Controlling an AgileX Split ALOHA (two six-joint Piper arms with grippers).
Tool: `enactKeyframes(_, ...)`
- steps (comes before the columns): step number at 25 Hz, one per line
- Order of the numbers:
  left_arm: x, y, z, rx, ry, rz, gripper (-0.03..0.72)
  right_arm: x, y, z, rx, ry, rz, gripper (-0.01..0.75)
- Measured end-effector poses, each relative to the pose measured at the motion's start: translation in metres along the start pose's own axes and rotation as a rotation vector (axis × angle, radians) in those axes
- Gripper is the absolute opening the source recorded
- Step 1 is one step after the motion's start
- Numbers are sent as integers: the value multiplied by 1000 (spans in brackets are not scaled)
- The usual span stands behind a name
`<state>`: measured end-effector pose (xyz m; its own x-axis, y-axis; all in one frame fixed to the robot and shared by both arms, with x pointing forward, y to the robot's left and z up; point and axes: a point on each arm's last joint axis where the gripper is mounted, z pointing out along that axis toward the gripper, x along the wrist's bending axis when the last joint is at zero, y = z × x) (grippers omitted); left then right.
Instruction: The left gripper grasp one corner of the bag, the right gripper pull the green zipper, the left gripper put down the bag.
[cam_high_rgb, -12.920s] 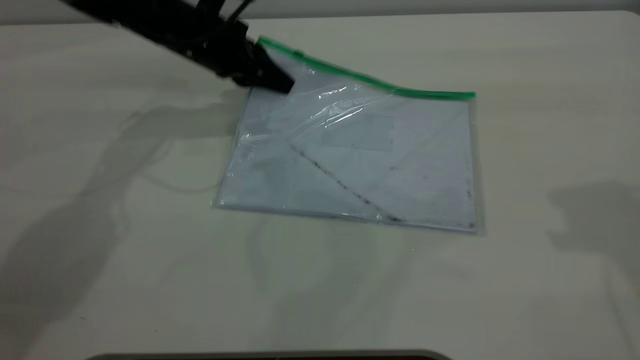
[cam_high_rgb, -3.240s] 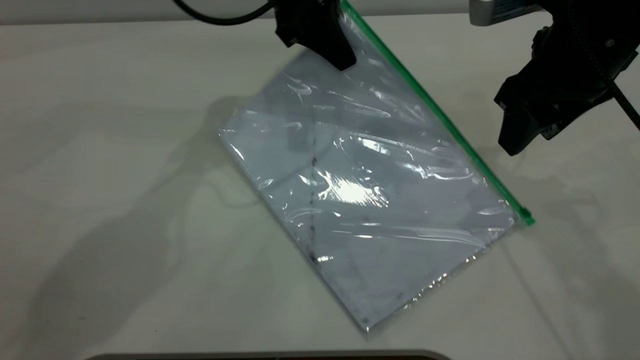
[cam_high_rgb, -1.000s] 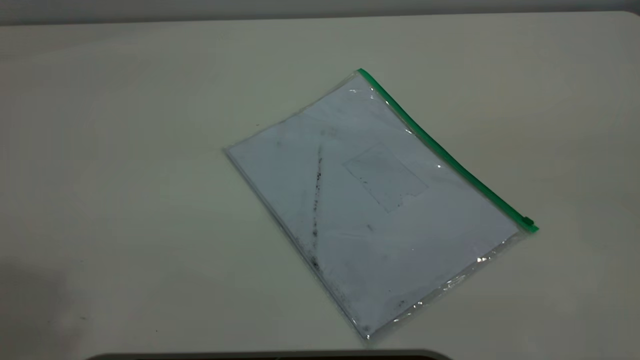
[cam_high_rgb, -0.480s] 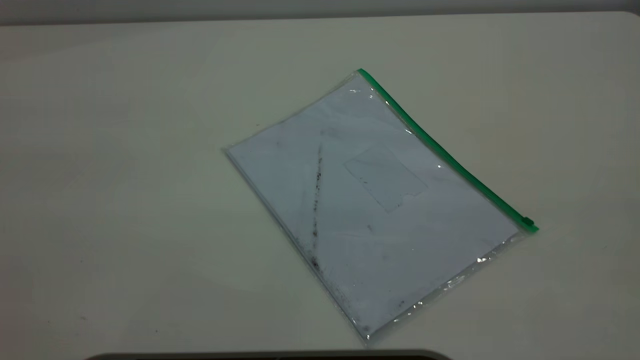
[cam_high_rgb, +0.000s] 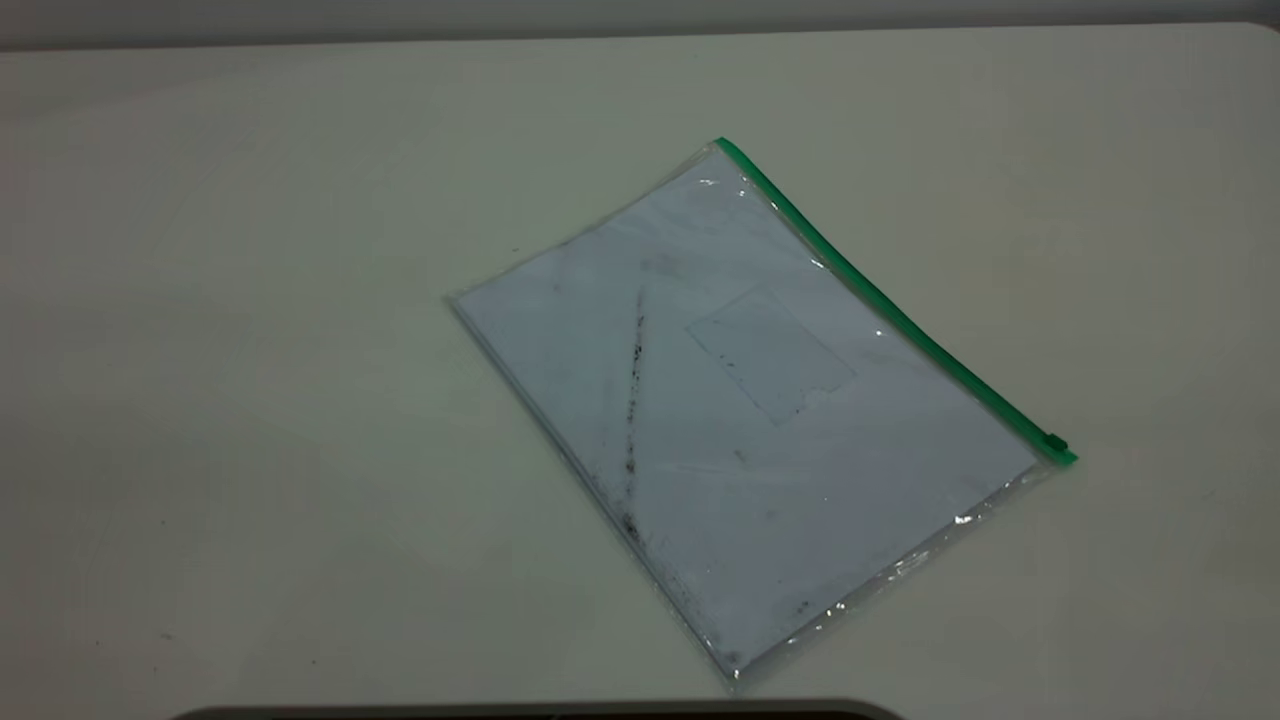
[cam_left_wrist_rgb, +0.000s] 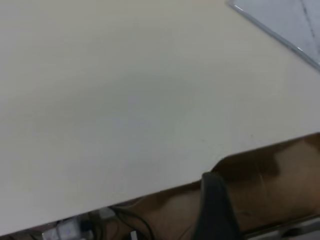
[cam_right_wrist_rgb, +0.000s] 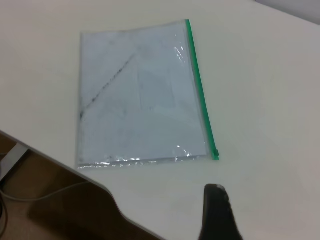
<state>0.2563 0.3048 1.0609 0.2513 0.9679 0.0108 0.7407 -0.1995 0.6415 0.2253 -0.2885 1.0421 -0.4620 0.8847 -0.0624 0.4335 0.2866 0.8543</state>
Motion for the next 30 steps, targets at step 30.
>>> enactKeyframes(30,-10,-21,19,6,-84,105,588,0,0,0,-1,0,0,483)
